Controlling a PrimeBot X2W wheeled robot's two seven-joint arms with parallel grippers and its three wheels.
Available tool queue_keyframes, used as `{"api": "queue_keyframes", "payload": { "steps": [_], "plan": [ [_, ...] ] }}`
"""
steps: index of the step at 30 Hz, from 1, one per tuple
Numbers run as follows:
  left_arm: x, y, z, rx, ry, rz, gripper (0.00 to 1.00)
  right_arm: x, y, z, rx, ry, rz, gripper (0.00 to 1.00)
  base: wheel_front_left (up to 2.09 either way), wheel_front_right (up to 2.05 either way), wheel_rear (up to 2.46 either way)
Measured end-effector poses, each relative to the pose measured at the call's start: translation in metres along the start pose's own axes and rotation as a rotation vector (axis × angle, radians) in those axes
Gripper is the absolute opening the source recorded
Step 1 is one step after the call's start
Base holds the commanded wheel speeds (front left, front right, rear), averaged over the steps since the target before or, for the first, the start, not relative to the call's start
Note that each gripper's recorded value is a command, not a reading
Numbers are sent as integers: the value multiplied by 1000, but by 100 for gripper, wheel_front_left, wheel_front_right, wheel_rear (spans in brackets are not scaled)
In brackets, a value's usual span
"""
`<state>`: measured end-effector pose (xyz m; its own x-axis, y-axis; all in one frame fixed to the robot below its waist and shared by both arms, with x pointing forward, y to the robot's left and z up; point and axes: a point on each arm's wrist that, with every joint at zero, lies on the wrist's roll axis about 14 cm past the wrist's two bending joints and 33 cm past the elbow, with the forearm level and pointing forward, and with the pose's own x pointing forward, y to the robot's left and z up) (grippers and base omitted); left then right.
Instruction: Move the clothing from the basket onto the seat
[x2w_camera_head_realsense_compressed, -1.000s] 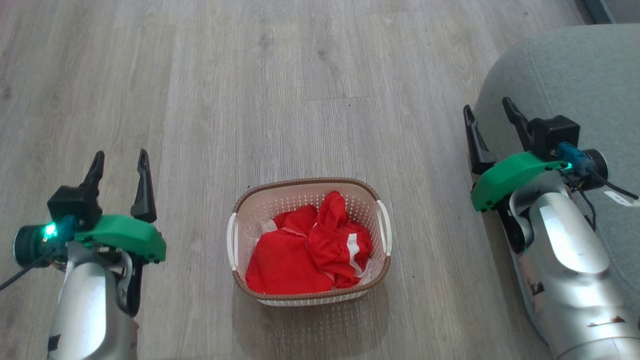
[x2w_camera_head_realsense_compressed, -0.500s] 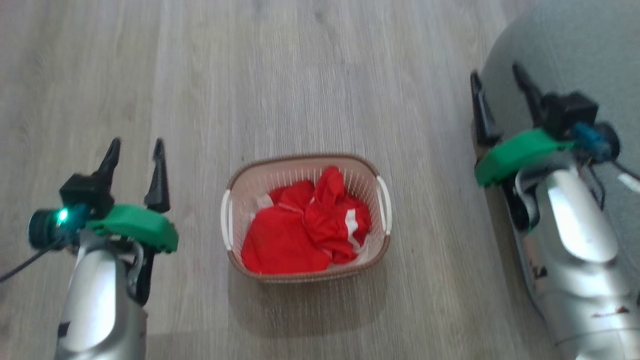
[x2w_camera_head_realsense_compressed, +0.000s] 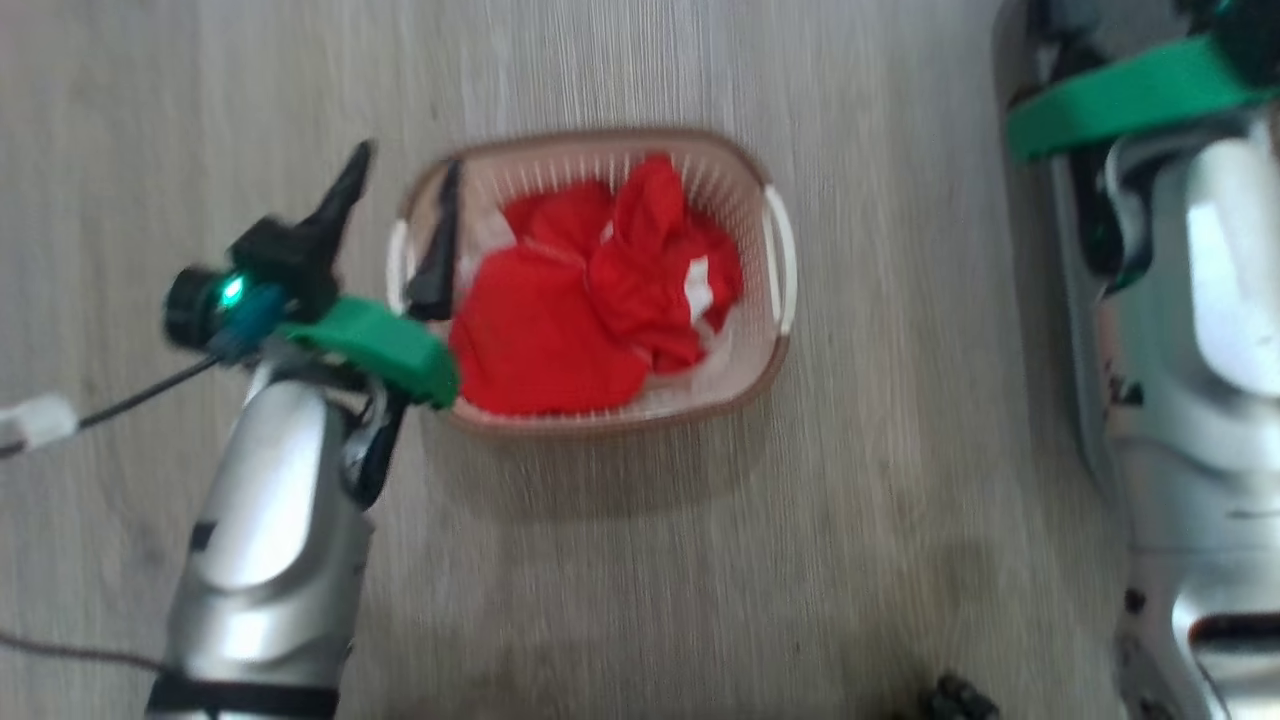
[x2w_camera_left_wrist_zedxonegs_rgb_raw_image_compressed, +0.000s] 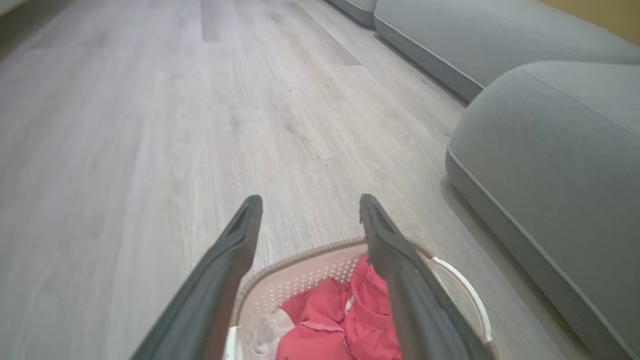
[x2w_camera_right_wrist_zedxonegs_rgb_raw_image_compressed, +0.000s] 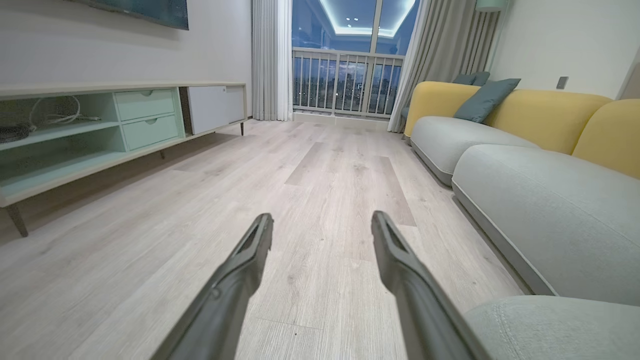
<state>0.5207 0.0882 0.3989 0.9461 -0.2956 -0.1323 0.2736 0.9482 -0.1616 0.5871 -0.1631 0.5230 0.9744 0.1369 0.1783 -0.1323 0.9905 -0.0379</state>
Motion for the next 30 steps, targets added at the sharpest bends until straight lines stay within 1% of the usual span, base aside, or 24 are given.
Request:
{"api": "queue_keyframes", "payload": {
  "steps": [8, 9, 10, 14, 19, 22, 26, 30],
  "plan": [
    [38, -39, -86, -41, 172, -154, 100, 27, -6, -63, -24, 53, 2, 100, 0, 0, 0],
    [44, -47, -107, -50, 215, -186, 100, 30, -7, -78, -34, 67, 5, 100, 0, 0, 0],
    [44, -47, -107, -50, 215, -186, 100, 30, -7, -78, -34, 67, 5, 100, 0, 0, 0],
    [54, -62, -146, -65, 291, -246, 100, 36, -6, -103, -43, 86, 18, 100, 0, 0, 0],
    [71, -75, -181, -65, 335, -306, 100, 44, -5, -119, -36, 75, 41, 100, 0, 0, 0],
    [74, -78, -207, -61, 380, -330, 100, 43, -6, -127, -31, 81, 51, 100, 0, 0, 0],
    [76, -84, -236, -72, 432, -350, 100, 37, -14, -137, -41, 97, 48, 100, 0, 0, 0],
    [79, -91, -254, -82, 469, -348, 100, 31, -24, -142, -68, 117, 33, 100, 0, 0, 0]
  ]
}}
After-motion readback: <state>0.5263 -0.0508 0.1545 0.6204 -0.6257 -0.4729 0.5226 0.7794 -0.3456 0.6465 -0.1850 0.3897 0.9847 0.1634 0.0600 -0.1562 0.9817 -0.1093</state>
